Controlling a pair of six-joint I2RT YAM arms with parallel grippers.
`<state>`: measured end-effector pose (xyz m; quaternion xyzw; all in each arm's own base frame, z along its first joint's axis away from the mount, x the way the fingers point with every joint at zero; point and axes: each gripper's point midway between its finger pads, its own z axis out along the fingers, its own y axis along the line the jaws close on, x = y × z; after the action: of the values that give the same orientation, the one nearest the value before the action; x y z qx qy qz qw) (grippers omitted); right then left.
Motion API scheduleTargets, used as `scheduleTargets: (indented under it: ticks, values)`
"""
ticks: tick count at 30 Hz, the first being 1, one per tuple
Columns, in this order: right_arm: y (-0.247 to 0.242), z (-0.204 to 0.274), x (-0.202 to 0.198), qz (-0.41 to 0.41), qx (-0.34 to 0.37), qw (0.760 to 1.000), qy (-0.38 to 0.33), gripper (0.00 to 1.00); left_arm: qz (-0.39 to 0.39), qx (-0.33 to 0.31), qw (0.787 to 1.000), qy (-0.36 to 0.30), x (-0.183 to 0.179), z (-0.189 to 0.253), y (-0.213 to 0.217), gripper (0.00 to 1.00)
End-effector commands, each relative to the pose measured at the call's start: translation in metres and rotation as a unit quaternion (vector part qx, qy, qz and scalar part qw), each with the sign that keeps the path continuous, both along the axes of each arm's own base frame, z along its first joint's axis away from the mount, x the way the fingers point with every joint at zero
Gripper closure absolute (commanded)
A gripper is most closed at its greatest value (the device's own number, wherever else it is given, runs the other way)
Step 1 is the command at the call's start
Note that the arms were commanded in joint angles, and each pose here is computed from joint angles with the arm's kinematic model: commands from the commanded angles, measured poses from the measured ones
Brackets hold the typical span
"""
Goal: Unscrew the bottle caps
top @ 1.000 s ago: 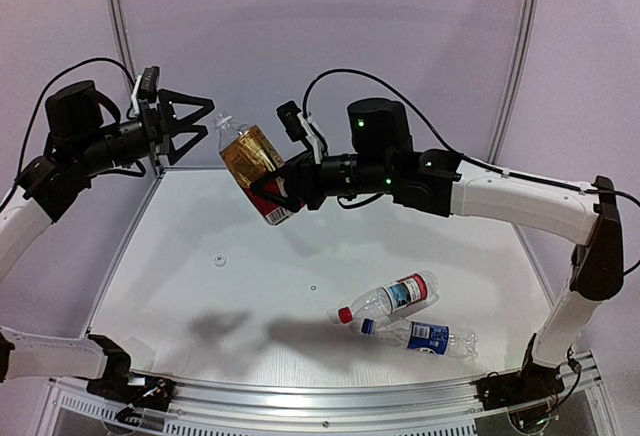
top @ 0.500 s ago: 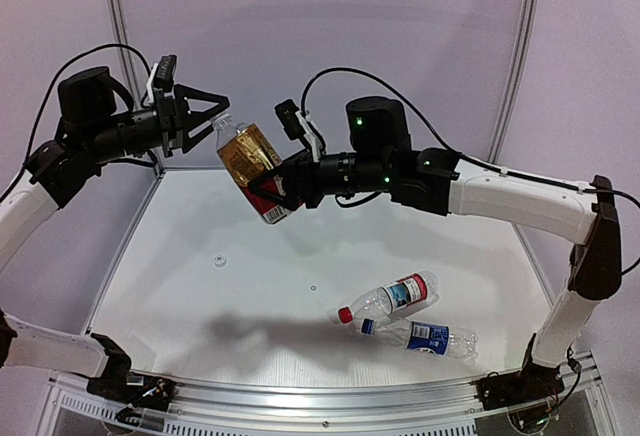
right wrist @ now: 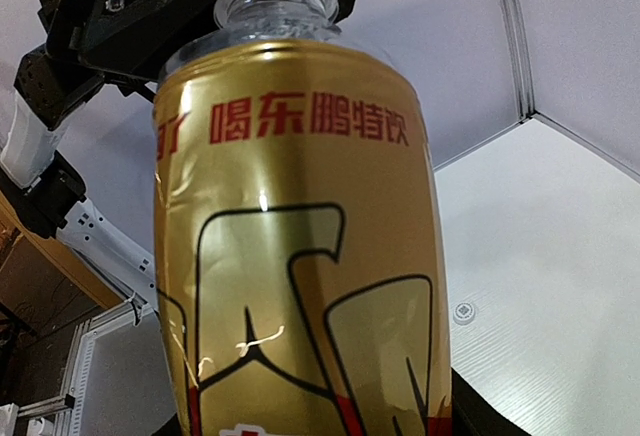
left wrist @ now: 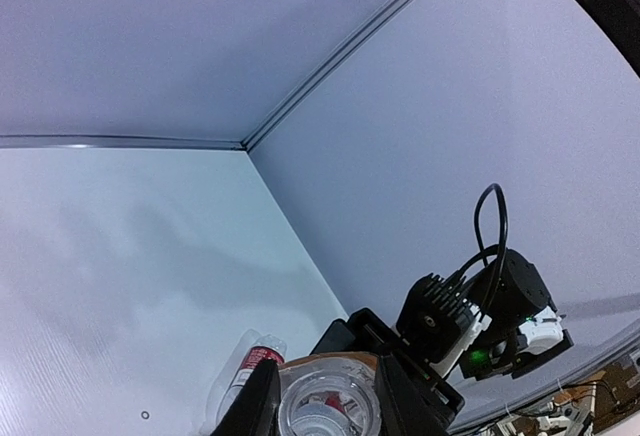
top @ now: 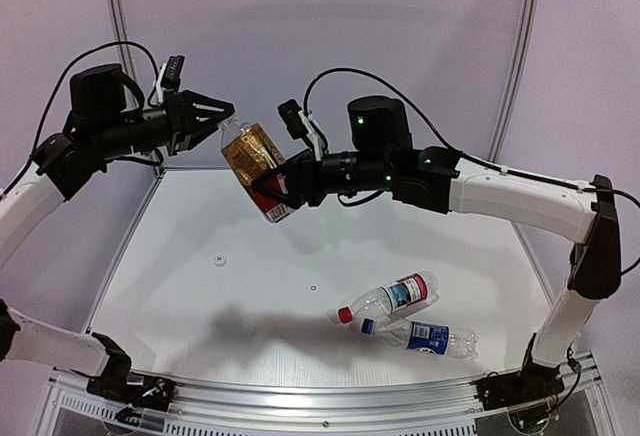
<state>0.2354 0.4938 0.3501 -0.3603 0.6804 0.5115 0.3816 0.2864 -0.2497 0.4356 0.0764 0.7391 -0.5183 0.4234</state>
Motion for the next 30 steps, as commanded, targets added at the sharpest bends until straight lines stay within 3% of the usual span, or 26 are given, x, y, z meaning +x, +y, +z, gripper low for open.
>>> scheduleTargets:
  ticks: [1,2,4,8,15,21,25,30]
  values:
    - [0.003,0.000,0.003,0.000,-0.002,1.000,-0.001,0.65,0.011,0.022,1.000,0.003,-0.001,-0.004,0.000,1.00]
    - [0.002,-0.002,0.004,-0.005,-0.006,1.000,0.001,0.53,0.019,0.025,1.000,0.001,0.000,-0.004,0.003,1.00]
    - [0.000,-0.003,0.005,-0.012,-0.008,1.000,0.000,0.39,0.033,0.028,0.999,-0.002,0.002,-0.003,0.008,1.00]
    - [-0.006,-0.004,0.008,-0.026,-0.012,1.000,-0.004,0.02,0.051,0.031,0.998,-0.002,0.007,-0.004,0.018,1.00]
    - [-0.016,-0.008,0.010,-0.047,-0.021,0.999,-0.008,0.01,0.084,0.052,0.995,-0.004,0.020,-0.010,0.039,1.00]
    - [-0.032,-0.021,0.015,-0.086,-0.053,0.995,-0.006,0.01,0.177,0.131,0.974,-0.045,0.041,-0.029,0.074,1.00]
    - [-0.054,-0.043,0.025,-0.138,-0.095,0.986,-0.003,0.01,0.257,0.198,0.943,-0.076,0.063,-0.049,0.102,1.00]
    - [-0.090,-0.067,0.034,-0.213,-0.144,0.966,-0.003,0.01,0.352,0.289,0.883,-0.111,0.091,-0.070,0.137,0.99]
